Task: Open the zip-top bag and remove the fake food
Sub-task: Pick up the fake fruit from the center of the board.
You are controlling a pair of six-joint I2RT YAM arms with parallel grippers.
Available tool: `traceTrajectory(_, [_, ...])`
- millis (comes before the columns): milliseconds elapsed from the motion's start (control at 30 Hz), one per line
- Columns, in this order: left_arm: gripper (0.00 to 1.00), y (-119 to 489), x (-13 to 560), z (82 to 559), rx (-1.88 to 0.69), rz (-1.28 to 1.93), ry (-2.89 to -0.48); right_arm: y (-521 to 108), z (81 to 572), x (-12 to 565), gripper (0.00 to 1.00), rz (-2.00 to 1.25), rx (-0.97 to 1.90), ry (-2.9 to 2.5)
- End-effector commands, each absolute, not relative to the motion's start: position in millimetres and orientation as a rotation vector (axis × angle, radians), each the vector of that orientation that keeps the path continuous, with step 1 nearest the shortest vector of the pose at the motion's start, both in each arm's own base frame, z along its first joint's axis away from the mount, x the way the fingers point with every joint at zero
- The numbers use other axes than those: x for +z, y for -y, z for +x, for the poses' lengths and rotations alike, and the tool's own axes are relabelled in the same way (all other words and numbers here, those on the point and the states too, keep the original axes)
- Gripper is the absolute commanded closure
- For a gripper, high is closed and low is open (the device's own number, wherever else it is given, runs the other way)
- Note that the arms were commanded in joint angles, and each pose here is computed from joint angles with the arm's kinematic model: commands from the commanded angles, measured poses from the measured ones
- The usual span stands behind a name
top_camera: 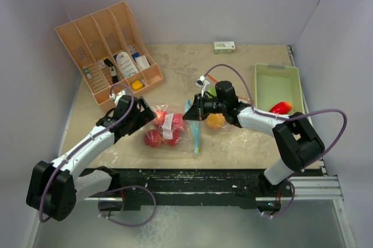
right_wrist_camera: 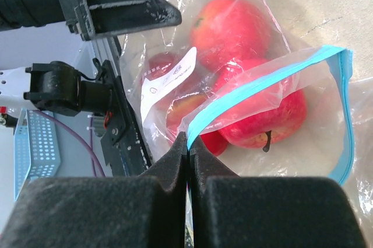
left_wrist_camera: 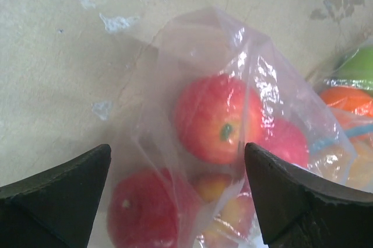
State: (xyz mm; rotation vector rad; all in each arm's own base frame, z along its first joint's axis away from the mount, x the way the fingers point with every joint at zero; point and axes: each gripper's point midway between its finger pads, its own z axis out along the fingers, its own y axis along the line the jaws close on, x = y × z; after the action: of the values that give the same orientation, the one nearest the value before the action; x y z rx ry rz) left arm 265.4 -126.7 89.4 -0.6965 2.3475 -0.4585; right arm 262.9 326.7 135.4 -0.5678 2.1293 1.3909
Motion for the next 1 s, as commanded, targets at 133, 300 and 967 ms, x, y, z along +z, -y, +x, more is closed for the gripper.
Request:
traceTrajectory(133, [0.09, 141.8, 112.2, 317.9, -0.557, -0.594, -2.275, -327.7, 260.8, 137.1, 1.00, -0.619, 1.414, -2.101])
traceTrajectory(300, [0.71, 166.7, 116.4, 334.0, -0.684, -0.507, -2.269, -325.6, 263.6, 134.6, 1.00, -0.617, 1.379, -2.122])
traceTrajectory(967, [1.00, 149.6, 170.0, 288.7, -0.696, -0.447, -2.218, -307.0, 290.3, 122.3, 1.00, -0.504, 1.234, -2.193])
